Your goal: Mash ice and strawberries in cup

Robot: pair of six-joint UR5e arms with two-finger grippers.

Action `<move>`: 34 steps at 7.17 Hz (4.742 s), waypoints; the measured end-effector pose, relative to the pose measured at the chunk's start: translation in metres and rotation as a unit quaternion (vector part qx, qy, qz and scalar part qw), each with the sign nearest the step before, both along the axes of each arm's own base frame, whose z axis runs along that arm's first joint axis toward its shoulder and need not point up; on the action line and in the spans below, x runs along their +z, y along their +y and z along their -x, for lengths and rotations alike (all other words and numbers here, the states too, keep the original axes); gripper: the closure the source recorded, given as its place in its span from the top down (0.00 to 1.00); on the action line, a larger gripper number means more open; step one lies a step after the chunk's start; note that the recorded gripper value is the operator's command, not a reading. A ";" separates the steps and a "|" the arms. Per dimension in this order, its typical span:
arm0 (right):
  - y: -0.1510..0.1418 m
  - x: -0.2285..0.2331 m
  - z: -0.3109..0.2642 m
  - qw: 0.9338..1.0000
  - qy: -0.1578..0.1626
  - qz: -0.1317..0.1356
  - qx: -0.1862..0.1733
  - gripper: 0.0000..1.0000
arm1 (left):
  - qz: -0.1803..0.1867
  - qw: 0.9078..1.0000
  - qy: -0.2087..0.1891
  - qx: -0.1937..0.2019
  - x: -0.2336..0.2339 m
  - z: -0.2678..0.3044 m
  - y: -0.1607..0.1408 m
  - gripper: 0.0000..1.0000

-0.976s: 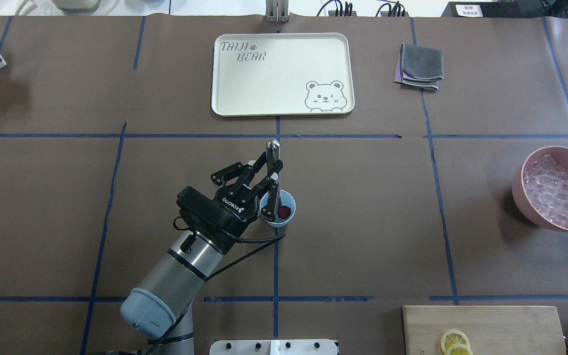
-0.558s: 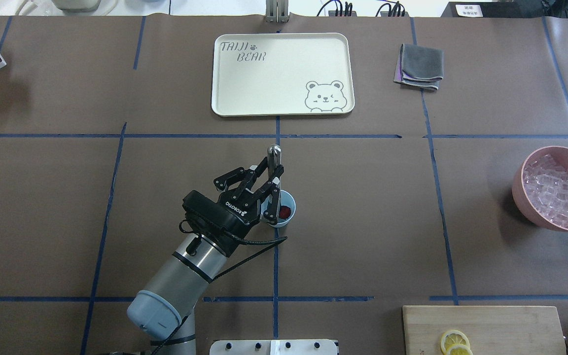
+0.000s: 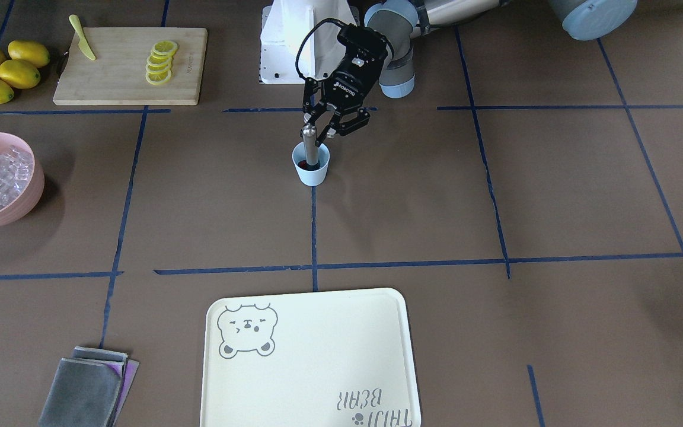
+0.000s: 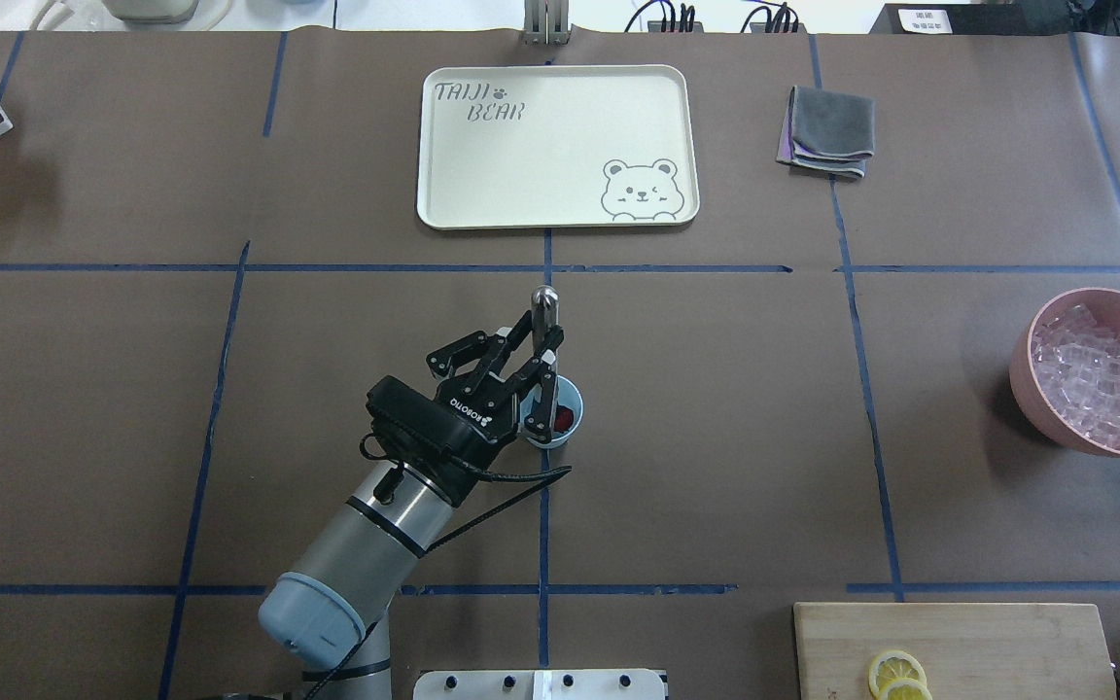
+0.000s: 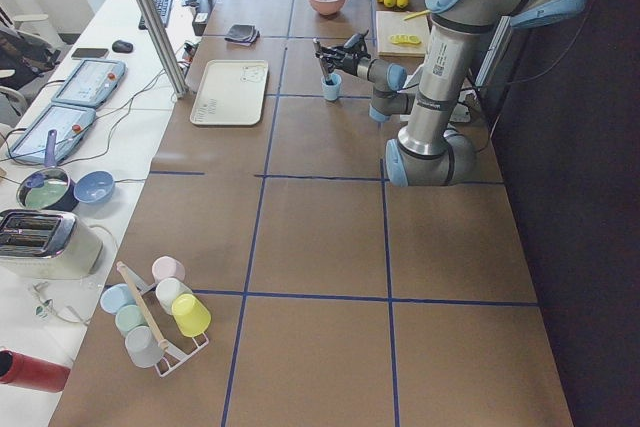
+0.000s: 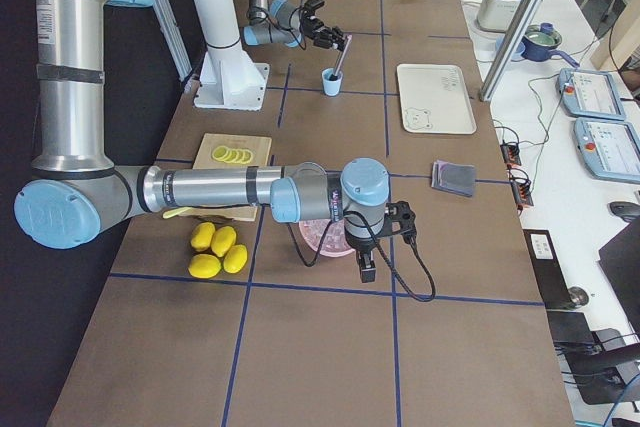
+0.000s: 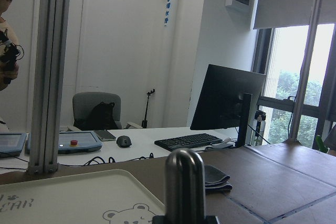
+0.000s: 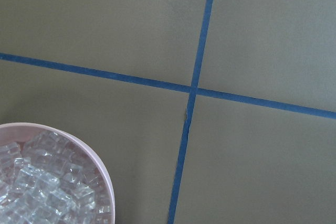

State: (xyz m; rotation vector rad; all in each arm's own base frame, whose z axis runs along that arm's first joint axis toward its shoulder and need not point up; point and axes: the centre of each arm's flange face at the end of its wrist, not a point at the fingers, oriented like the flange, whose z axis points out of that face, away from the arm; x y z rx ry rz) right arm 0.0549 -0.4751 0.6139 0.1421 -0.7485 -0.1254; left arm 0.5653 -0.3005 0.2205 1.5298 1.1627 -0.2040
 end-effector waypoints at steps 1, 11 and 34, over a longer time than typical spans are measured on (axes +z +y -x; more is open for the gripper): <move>0.000 0.000 0.000 1.000 0.000 0.000 0.000 1.00 | -0.001 1.000 0.001 0.000 -0.001 0.001 0.000 0.00; -0.001 -0.001 0.000 1.000 0.000 -0.003 0.000 1.00 | -0.013 0.996 0.066 0.058 0.014 0.192 -0.063 0.00; -0.007 -0.015 0.002 1.000 -0.022 -0.012 0.005 1.00 | 0.534 0.766 -0.219 0.282 0.463 0.443 -0.189 0.00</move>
